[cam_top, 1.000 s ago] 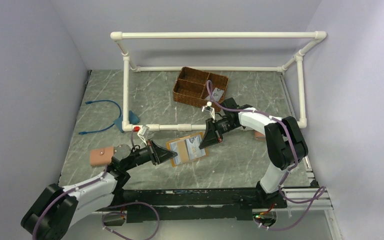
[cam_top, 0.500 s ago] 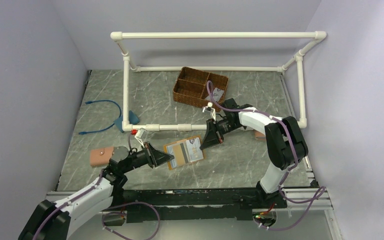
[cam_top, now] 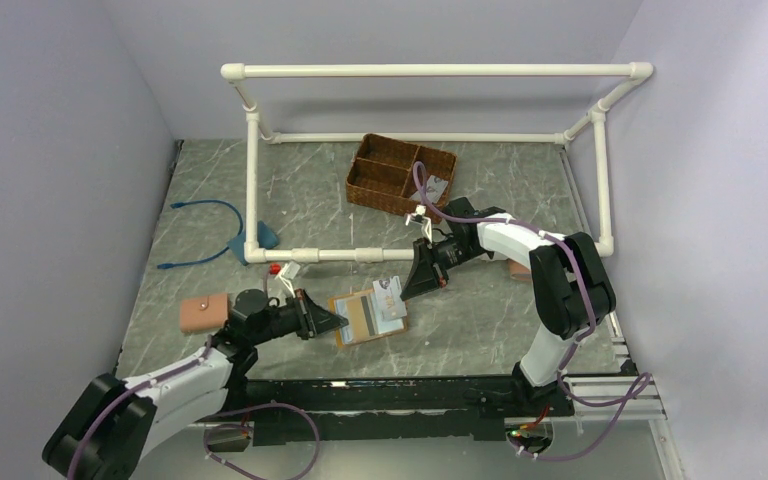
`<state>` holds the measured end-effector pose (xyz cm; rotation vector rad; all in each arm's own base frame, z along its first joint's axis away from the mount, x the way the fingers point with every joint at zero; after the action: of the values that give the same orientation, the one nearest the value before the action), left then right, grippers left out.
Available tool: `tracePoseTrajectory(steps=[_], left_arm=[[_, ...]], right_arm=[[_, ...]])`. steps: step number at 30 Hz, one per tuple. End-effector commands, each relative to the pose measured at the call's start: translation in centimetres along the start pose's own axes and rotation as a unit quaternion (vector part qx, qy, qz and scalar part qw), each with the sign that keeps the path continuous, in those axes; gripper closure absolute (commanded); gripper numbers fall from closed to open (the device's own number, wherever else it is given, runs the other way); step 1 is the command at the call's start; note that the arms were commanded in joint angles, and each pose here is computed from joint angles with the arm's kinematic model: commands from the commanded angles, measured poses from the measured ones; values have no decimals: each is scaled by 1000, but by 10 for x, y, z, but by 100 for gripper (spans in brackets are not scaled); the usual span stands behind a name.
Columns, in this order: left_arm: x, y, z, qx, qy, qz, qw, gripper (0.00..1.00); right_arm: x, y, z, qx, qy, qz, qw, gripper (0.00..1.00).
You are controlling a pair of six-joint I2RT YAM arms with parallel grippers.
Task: Take the credit cards out of the card holder
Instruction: Remove the credit card from the card holder, then place the credit card in the storage box.
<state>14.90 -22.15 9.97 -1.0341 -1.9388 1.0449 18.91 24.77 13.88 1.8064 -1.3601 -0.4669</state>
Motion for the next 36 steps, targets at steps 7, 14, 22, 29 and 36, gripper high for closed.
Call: tracePoseTrajectory(steps=[7, 14, 22, 29, 36], left_arm=[[-3, 22, 9, 15, 20, -36, 999, 100], [-5, 44, 15, 49, 38, -99, 993, 95], [10, 65, 4, 90, 15, -229, 969, 62], [42, 43, -23, 60, -55, -268, 960, 30], [28, -26, -38, -17, -89, -59, 994, 15]], right_arm=[[2, 5, -15, 42, -12, -10, 999, 100], [2, 5, -15, 43, -11, -9, 999, 100], [2, 4, -14, 44, -10, -7, 999, 100], [3, 3, -15, 45, -9, -4, 999, 100], [2, 4, -14, 46, -8, -4, 999, 100]])
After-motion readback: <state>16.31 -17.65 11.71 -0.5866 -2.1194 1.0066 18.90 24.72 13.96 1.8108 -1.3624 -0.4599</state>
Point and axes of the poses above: each gripper's point midway between its finger pads, its own x axis back along the fingers, its own y axis along the line the jaws close on, z = x × y, the point moved 1 cm from there along x, back along the fingers, and after that the axes turned 1 degree about x, right-handed, at the moved point
